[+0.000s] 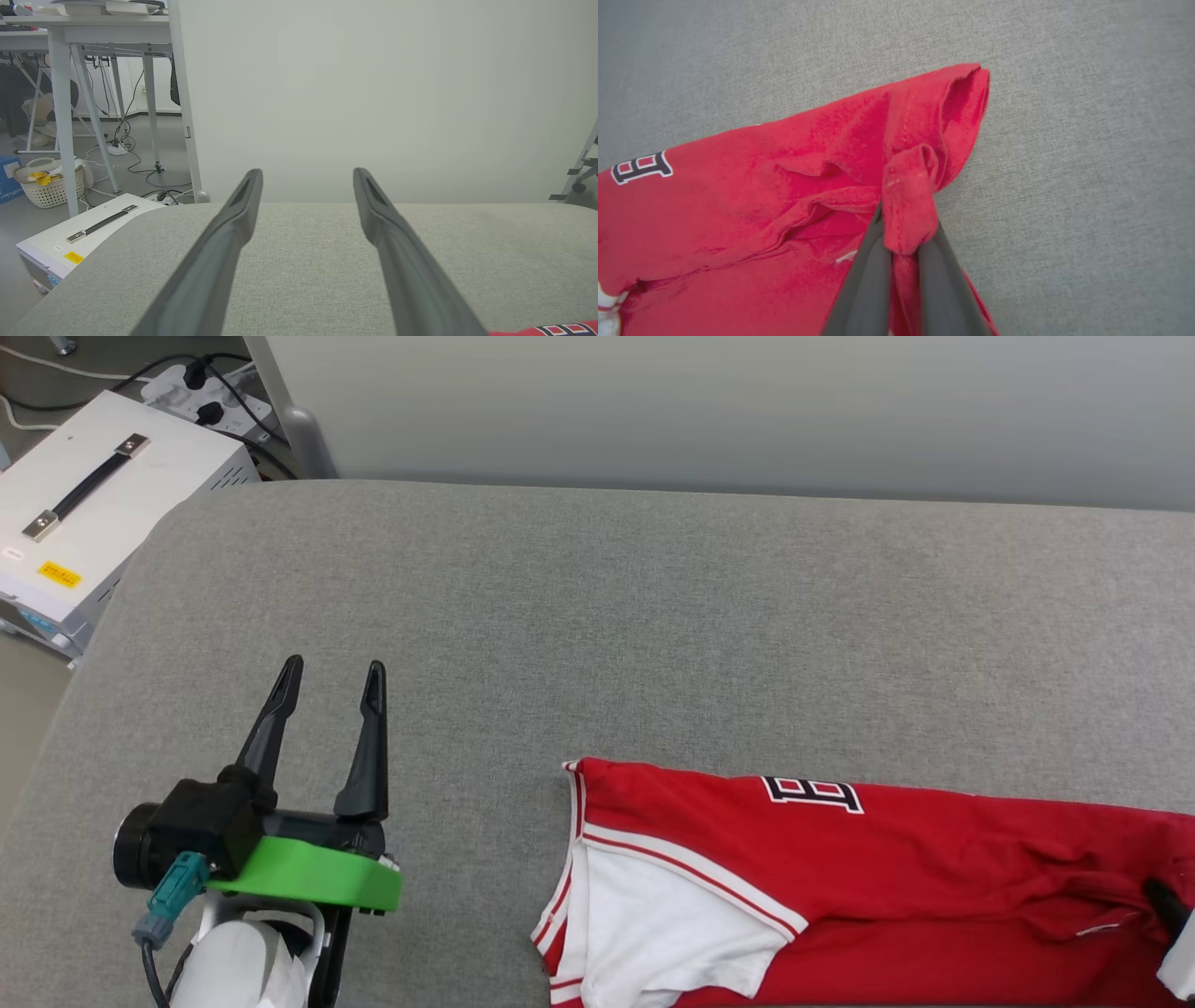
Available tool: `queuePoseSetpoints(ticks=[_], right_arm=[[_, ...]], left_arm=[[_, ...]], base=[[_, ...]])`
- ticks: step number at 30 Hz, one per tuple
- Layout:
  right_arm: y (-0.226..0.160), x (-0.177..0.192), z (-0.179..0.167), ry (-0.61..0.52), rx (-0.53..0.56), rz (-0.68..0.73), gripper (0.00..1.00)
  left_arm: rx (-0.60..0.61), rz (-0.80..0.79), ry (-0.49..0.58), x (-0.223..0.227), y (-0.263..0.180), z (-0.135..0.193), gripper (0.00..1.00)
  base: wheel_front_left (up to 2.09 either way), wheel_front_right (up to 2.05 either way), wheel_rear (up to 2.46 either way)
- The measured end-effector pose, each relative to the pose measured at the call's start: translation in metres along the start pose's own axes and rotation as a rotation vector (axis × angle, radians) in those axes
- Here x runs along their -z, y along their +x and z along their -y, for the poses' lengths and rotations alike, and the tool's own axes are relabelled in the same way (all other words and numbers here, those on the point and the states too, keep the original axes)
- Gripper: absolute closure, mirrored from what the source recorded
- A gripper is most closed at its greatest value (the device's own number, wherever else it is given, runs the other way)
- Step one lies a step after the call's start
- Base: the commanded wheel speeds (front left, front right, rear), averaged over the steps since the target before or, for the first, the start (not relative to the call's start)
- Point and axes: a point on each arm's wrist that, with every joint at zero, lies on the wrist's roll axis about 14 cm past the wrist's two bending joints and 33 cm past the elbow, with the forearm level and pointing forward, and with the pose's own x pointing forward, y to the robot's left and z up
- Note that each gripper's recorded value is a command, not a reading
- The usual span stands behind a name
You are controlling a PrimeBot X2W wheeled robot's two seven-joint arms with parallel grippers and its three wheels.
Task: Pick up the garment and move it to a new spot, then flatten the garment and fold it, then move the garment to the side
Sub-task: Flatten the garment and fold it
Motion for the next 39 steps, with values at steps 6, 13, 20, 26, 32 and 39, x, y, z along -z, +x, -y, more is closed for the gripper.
queuePoseSetpoints(ticks=[6, 13, 20, 26, 32, 39], right_arm=[[-0.009, 0.004, -0.041, -0.046, -0.113, -0.033, 1.0], [-0.019, 0.01, -0.119, -0.134, -0.314, -0.063, 1.0], [-0.03, 0.011, -0.191, -0.115, -0.5, -0.052, 1.0], [-0.041, 0.021, -0.248, -0.13, -0.651, -0.08, 1.0], [-0.044, 0.034, -0.286, -0.144, -0.762, -0.103, 1.0], [-0.036, 0.043, -0.311, -0.15, -0.815, -0.117, 1.0]], left_arm=[[-0.002, 0.011, -0.021, -0.003, -0.002, 0.003, 0.0], [-0.016, 0.017, -0.035, -0.007, -0.008, 0.001, 0.0], [-0.068, 0.031, -0.042, -0.013, -0.019, -0.013, 0.0], [-0.096, 0.031, -0.035, -0.016, -0.027, -0.021, 0.0], [-0.111, 0.03, -0.031, -0.017, -0.032, -0.025, 0.0], [-0.133, 0.025, -0.028, -0.017, -0.039, -0.031, 0.0]], base=[[0.0, 0.0, 0.0], [0.0, 0.0, 0.0], [0.0, 0.0, 0.0], [0.0, 0.0, 0.0], [0.0, 0.0, 0.0], [0.0, 0.0, 0.0]])
